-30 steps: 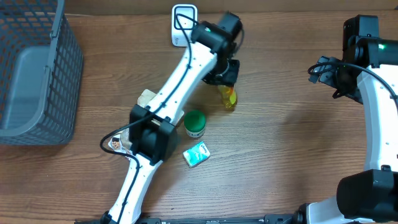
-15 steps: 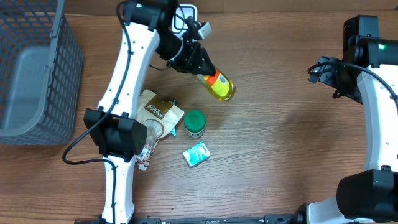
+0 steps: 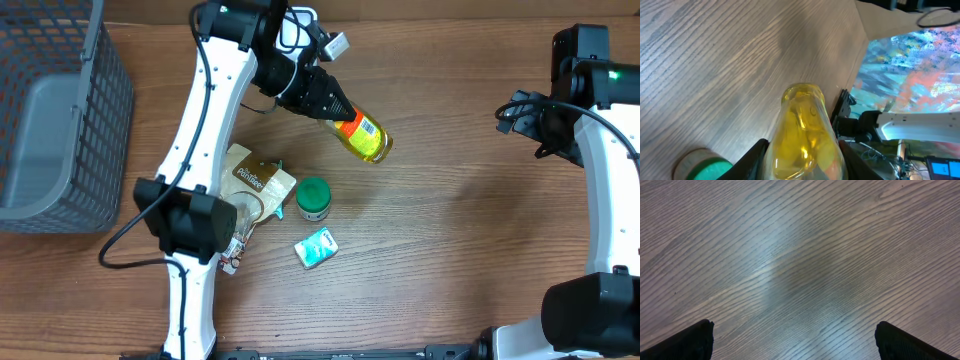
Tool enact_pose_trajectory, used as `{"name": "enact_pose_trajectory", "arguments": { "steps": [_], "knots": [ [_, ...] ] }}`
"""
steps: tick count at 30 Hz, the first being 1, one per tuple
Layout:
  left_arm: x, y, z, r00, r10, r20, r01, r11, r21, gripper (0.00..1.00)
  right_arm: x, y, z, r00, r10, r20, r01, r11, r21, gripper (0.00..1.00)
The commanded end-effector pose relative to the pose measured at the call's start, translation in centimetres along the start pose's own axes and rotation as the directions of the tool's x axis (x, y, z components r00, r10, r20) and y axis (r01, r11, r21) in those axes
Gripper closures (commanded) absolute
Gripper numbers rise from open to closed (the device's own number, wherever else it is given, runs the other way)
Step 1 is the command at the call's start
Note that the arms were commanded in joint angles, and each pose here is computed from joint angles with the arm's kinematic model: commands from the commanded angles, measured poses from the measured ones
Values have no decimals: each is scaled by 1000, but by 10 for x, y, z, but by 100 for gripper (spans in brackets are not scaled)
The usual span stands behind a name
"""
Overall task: Scan the item barcode
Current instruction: 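Lift the yellow bottle with the left gripper and swing it left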
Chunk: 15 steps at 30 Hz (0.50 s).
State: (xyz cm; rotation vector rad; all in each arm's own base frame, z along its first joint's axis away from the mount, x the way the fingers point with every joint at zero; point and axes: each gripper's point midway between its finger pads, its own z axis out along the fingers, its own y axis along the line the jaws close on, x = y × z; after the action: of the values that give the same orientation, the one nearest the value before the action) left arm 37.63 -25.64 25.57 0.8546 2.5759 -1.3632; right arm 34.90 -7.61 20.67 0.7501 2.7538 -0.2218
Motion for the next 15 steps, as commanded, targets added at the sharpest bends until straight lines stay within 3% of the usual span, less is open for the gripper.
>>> {"name": "enact_pose_trajectory", "arguments": {
  "steps": [1,6,10,15],
  "knots": [
    [15,-56,-33,993,107,57,-106,994,-9,78,-4,-4,-16,999,17,48,-17,1000,-12,0],
    [59,-65,-40,993,114,1,-114,992,-62,80,-4,-4,-16,999,17,48,-17,1000,-12,0],
    [98,-73,-32,986,163,-43,-163,987,2,86,-4,-4,-16,999,17,48,-16,1000,-12,0],
    [123,-79,-16,984,177,-28,-170,970,172,86,-4,-4,-16,999,17,48,-17,1000,-12,0]
  ]
}}
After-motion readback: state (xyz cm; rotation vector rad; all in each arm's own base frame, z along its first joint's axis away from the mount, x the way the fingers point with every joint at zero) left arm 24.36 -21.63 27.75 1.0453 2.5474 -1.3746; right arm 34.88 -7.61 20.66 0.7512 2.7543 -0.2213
